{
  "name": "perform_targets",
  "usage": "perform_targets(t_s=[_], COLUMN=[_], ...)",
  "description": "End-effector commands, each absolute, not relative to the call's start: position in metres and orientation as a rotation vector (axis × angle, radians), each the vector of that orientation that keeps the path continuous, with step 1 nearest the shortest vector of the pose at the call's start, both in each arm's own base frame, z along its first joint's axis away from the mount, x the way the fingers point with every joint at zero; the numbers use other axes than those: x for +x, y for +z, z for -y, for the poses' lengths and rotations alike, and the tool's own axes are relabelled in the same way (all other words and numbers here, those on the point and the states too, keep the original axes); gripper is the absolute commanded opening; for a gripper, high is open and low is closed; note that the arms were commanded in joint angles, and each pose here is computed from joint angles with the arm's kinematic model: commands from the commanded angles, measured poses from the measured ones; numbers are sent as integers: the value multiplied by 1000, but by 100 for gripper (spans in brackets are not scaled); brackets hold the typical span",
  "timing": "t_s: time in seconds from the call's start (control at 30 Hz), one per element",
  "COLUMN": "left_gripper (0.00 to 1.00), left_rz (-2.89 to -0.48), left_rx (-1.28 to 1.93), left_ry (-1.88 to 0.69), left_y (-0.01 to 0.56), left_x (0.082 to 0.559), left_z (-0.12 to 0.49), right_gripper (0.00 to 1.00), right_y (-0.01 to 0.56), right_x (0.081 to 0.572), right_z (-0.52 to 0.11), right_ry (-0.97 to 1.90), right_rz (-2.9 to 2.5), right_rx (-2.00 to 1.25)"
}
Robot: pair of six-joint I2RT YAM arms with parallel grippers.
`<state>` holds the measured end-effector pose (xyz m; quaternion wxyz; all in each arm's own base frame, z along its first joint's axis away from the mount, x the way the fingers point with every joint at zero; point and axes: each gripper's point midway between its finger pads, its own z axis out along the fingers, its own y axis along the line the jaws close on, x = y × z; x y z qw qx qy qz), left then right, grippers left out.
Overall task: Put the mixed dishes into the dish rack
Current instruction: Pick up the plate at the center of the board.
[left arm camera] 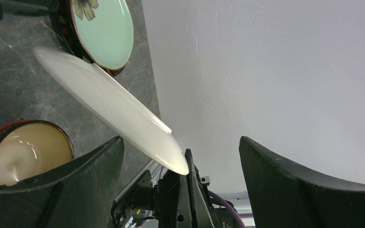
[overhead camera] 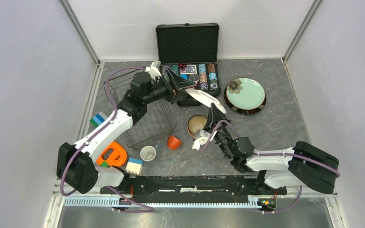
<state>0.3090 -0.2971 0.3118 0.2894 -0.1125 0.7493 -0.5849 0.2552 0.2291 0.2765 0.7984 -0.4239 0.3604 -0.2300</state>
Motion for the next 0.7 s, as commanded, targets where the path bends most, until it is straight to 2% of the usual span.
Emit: perform_targets(t_s=[0.0, 0.3, 0.6, 0.67], left_gripper=[91, 94, 86, 82], left_rz=[-1964, -1962, -2020, -2021], left_rx=[-292, -391, -510, -530], left_ry=[-1662, -1557, -1551, -1553], left_y=[332, 325, 304, 302], left_x=[301, 307, 317, 319], left_z=[310, 296, 316, 318], right_gripper=[0, 0, 0, 0], right_y=[360, 361, 371, 372], right_x=[233, 229, 220, 217], right_z=[-203, -205, -228, -233], right_ry=[-482, -496, -474, -471], right_rz=[-625, -617, -572, -553], right_rx=[-569, -582, -585, -595])
